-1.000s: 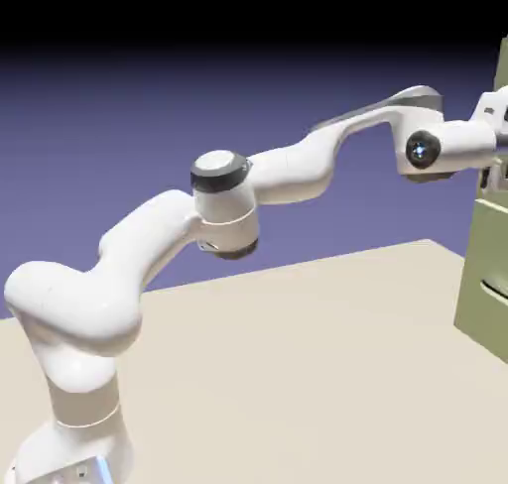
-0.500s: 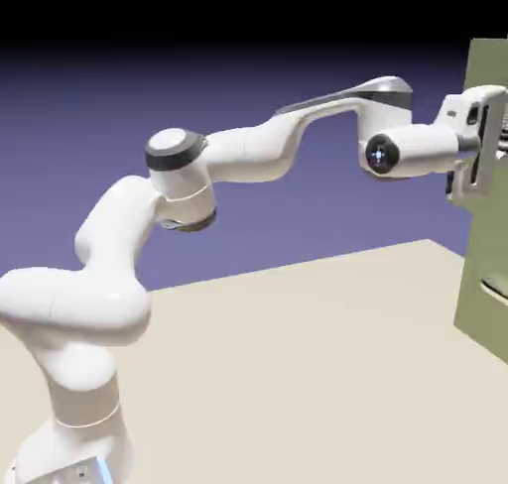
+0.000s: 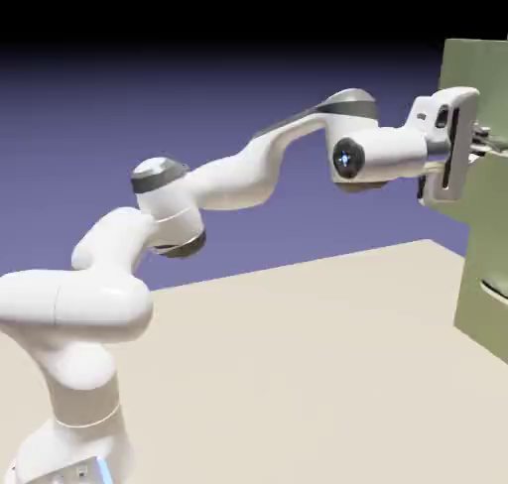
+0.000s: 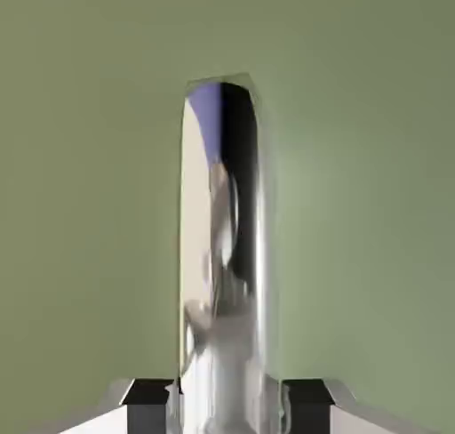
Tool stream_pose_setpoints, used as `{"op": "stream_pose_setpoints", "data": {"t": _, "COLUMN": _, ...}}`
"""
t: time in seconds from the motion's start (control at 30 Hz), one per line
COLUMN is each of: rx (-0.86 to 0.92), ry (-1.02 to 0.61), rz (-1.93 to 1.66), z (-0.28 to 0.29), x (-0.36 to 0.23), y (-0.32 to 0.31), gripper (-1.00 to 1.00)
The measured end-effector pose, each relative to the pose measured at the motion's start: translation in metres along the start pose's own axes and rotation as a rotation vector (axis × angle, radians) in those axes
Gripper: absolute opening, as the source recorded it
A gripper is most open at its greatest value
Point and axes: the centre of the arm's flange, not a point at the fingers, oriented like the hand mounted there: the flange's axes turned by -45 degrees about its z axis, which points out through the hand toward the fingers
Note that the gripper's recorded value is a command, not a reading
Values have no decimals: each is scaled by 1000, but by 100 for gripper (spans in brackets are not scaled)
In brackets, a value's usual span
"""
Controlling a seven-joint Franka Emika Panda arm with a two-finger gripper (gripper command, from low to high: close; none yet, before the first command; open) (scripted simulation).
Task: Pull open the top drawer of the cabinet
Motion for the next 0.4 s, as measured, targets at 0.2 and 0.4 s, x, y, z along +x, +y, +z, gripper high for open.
{"op": "stream_pose_setpoints", "data": {"t": 0.2, "rx": 0, "ry": 0, "rz": 0, "z": -61, "x": 0, "y": 0, "gripper": -100}}
{"op": "stream_pose_setpoints", "data": {"t": 0.4, "rx": -1, "ry": 1, "rz": -3, "z": -102, "x": 1, "y": 0, "gripper": 100}}
